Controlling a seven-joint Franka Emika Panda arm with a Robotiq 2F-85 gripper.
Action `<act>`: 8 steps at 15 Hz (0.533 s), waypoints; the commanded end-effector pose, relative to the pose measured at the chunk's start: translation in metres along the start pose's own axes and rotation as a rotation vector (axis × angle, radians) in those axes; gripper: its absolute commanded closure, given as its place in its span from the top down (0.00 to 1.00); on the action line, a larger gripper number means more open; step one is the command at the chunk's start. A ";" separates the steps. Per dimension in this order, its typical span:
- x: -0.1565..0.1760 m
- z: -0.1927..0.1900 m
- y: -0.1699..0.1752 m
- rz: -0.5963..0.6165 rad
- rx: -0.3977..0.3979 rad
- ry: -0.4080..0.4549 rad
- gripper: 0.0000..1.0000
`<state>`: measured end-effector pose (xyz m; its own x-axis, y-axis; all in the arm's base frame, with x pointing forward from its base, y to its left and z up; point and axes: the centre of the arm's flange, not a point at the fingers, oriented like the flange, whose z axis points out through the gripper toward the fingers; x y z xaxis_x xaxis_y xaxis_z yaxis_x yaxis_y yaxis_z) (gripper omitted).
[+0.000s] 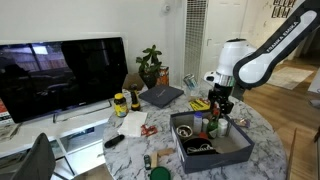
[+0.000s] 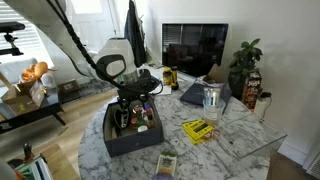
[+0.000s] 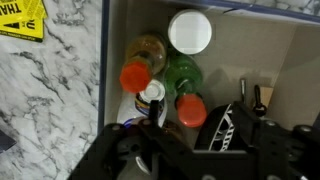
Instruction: Put the green bottle inside the box
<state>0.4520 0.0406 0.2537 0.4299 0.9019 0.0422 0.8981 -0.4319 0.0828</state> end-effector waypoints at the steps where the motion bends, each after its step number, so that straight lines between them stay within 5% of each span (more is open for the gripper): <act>1: -0.005 -0.030 -0.008 -0.020 -0.041 0.036 1.00; 6: -0.022 -0.098 -0.027 -0.164 -0.046 0.222 1.00; 7: 0.006 -0.066 -0.006 -0.094 -0.067 0.154 1.00; 8: 0.009 -0.076 -0.009 -0.109 -0.075 0.171 0.99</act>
<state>0.4407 0.0527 0.3299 0.3030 0.9323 0.1976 0.9259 -0.3371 0.1705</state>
